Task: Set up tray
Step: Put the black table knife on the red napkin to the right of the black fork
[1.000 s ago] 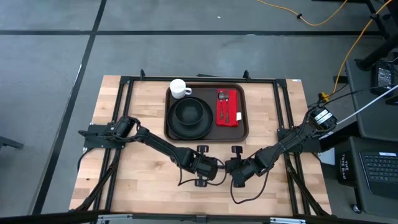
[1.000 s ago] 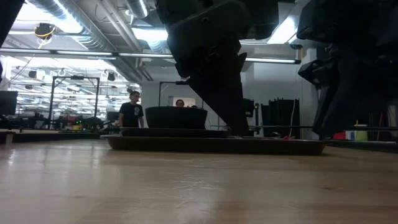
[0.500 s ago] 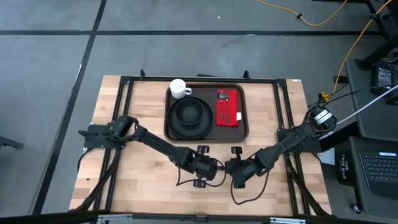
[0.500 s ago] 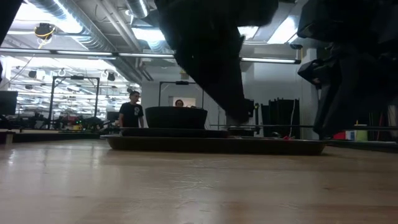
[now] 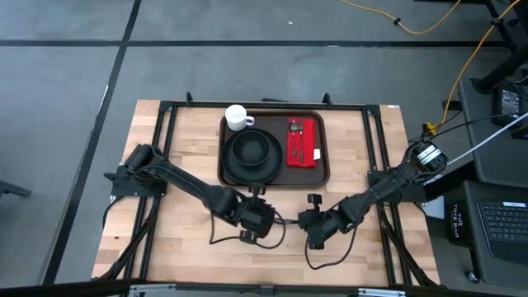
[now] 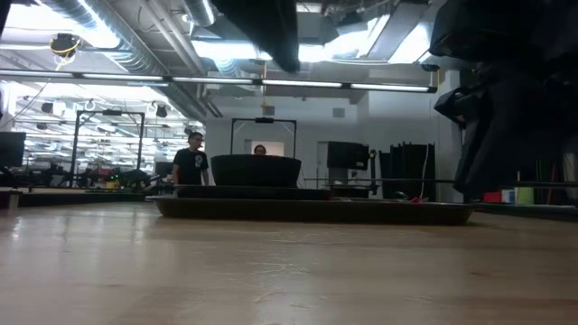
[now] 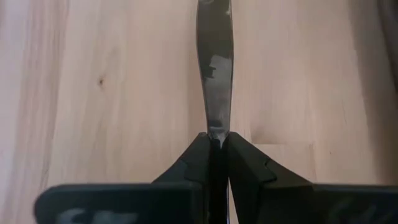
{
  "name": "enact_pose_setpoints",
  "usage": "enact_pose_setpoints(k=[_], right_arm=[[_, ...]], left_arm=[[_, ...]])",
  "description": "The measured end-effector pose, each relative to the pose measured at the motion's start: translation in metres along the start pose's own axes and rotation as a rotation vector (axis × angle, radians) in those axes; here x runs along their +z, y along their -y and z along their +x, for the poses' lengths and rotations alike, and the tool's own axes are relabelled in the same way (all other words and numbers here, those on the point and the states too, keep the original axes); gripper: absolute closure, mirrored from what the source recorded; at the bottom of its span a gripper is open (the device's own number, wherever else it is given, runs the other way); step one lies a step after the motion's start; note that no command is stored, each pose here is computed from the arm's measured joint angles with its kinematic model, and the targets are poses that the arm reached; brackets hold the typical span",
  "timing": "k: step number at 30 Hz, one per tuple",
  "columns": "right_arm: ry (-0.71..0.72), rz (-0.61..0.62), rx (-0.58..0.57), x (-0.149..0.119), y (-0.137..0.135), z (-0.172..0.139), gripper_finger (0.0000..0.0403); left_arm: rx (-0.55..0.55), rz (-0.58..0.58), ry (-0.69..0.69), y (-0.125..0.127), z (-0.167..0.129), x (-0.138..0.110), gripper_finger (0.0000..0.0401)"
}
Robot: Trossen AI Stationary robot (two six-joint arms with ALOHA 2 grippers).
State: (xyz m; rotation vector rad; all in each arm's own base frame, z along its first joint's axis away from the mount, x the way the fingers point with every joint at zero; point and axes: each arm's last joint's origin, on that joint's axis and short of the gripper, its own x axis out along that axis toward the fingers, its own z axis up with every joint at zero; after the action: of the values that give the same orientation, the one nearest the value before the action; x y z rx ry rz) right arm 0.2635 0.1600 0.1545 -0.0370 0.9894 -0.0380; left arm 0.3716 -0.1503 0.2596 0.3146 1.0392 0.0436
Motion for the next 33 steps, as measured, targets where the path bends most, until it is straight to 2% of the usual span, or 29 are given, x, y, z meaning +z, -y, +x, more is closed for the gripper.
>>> enact_pose_setpoints(k=[5,10,14,19,25,28,33], right_arm=[[0.031,0.002,-0.010,0.004,0.003,-0.003,0.0361],[0.107,-0.030,-0.002,0.013,0.007,-0.022,0.0361],[0.177,-0.038,-0.014,0.018,0.014,-0.038,0.0361],[0.277,-0.053,-0.014,0.018,0.022,-0.043,0.0361],[0.292,-0.050,-0.074,0.027,0.046,-0.044,0.0361],[0.296,-0.006,-0.120,0.034,0.065,-0.041,0.0361],[0.310,0.043,-0.173,0.042,0.089,-0.037,0.0361]], left_arm=[[-0.002,0.010,0.036,-0.002,-0.017,-0.007,0.0342],[-0.030,-0.059,0.108,-0.005,-0.015,-0.035,0.0367],[-0.067,-0.100,0.241,-0.010,-0.016,-0.059,0.0377],[-0.086,-0.108,0.401,-0.019,-0.022,-0.091,0.0381],[-0.047,-0.120,0.498,-0.040,-0.022,-0.129,0.0382],[-0.022,-0.086,0.527,-0.053,-0.017,-0.146,0.0382],[-0.080,-0.065,0.573,-0.076,-0.003,-0.169,0.0390]])
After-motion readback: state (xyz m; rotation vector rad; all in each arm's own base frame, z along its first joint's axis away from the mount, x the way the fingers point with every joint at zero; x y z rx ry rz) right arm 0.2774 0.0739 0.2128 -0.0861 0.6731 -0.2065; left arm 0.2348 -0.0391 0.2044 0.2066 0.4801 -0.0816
